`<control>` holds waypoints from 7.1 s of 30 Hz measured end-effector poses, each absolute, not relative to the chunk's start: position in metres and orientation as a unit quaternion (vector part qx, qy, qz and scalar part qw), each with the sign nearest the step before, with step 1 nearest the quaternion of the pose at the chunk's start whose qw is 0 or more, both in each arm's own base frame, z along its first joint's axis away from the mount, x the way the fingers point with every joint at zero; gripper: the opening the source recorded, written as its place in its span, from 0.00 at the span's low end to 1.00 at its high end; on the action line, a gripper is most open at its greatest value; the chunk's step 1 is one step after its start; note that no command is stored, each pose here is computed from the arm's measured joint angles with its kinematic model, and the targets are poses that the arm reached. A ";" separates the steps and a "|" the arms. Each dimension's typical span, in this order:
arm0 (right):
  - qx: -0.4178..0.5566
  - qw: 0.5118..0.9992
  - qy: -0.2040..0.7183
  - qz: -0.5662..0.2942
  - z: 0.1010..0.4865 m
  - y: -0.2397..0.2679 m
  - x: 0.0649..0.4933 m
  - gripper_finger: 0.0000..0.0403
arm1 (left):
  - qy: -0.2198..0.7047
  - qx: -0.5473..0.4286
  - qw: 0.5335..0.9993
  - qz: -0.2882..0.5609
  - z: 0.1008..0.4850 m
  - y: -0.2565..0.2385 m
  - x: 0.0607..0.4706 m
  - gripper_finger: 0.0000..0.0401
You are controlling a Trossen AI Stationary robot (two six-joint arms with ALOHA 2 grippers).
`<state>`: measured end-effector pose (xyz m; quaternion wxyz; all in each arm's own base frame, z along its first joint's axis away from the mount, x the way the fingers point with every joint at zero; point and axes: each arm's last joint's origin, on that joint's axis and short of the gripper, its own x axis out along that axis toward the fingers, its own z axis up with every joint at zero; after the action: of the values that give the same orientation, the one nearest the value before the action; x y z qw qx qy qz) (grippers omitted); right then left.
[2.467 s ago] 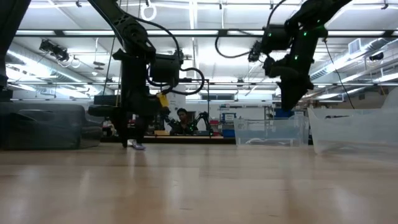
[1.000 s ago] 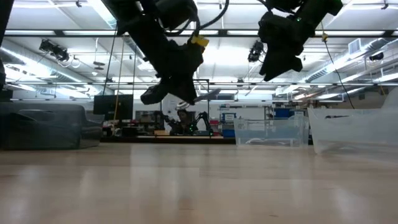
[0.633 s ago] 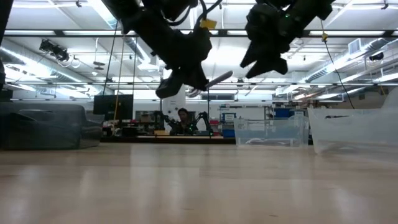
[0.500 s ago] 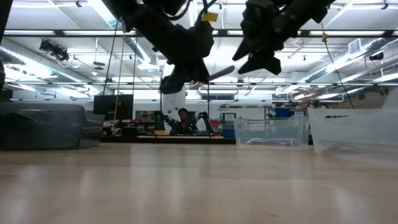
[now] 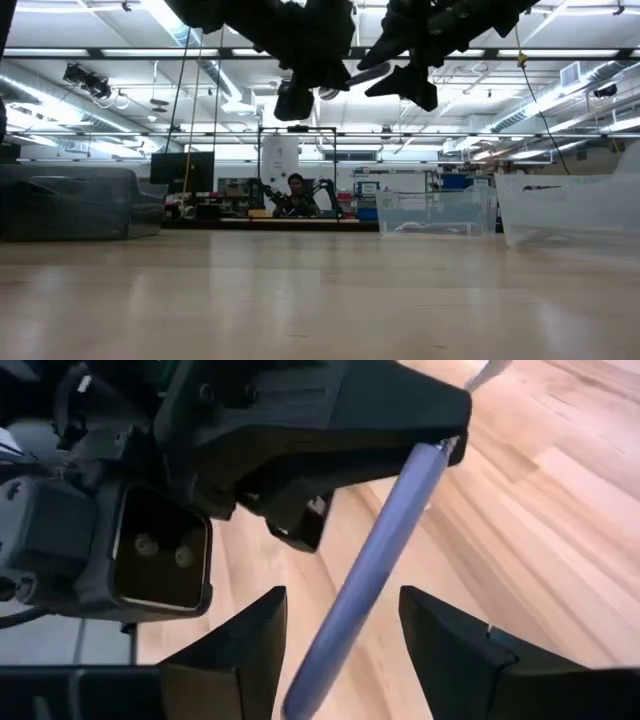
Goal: Sort silverware by color (type)
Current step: Put the purple spoon into the top transparent bin
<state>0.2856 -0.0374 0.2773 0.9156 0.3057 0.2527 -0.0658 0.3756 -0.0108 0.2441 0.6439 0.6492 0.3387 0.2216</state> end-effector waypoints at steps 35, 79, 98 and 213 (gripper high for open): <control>0.288 0.923 0.250 -0.052 0.281 -0.039 0.281 0.10 | 0.309 0.703 0.607 0.206 0.252 -0.020 0.378 0.17; 0.324 0.900 0.273 -0.106 0.281 -0.078 0.260 0.11 | 0.237 0.582 0.753 0.195 0.246 -0.048 0.377 0.55; 0.251 0.895 0.320 -0.183 0.271 -0.104 0.243 0.11 | 0.201 0.357 0.909 0.072 0.230 -0.066 0.374 0.44; 0.197 0.707 0.567 -0.373 0.181 -0.155 0.226 0.11 | 0.043 -0.032 0.990 0.129 0.181 -0.013 0.162 0.35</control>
<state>0.2259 -0.1551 0.1813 0.7073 0.1969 0.5673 -0.3730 0.1622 -0.0127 0.1809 0.9902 -0.0323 0.0431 0.1289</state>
